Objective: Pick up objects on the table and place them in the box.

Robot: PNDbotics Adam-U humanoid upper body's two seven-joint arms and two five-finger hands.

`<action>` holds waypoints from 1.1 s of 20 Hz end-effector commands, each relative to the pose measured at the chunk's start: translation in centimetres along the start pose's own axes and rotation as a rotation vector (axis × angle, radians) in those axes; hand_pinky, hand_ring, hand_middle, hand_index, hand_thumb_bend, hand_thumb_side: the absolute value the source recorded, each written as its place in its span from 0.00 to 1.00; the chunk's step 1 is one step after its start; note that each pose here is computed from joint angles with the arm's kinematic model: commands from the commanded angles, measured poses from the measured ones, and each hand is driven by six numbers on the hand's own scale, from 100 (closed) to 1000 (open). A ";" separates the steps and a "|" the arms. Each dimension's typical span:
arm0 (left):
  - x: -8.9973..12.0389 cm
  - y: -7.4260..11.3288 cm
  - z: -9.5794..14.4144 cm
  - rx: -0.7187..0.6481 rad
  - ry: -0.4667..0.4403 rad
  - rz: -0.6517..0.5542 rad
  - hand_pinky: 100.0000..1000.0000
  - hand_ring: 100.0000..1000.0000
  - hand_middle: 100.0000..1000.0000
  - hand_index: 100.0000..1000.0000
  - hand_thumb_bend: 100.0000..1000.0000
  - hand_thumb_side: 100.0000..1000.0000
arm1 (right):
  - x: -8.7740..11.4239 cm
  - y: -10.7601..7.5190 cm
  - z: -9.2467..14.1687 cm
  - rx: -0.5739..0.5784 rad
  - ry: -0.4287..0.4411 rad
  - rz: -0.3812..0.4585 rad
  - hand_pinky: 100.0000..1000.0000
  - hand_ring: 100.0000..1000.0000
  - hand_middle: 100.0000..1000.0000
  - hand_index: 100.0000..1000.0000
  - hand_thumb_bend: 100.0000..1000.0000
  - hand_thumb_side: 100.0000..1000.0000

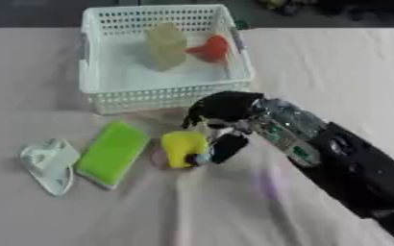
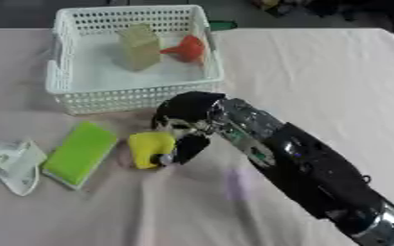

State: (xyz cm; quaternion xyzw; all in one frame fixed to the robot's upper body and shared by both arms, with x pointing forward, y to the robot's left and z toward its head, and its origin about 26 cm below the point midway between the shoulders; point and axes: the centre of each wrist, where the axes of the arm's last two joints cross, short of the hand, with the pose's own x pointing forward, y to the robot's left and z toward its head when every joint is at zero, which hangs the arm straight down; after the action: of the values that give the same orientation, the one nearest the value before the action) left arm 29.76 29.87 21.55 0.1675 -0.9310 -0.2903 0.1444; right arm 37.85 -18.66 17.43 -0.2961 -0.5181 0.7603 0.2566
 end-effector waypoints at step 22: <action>0.3 0.5 -0.5 -0.012 -0.018 -0.014 1.00 0.99 0.93 0.97 0.00 0.92 | -0.4 -0.9 0.1 -0.024 0.008 0.017 0.82 0.82 0.43 0.65 0.39 0.71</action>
State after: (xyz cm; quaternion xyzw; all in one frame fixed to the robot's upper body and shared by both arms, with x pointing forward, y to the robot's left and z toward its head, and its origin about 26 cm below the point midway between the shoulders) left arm 29.79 29.77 21.55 0.1659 -0.9300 -0.2931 0.1473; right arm 38.15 -18.38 17.22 -0.2958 -0.5159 0.7623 0.2553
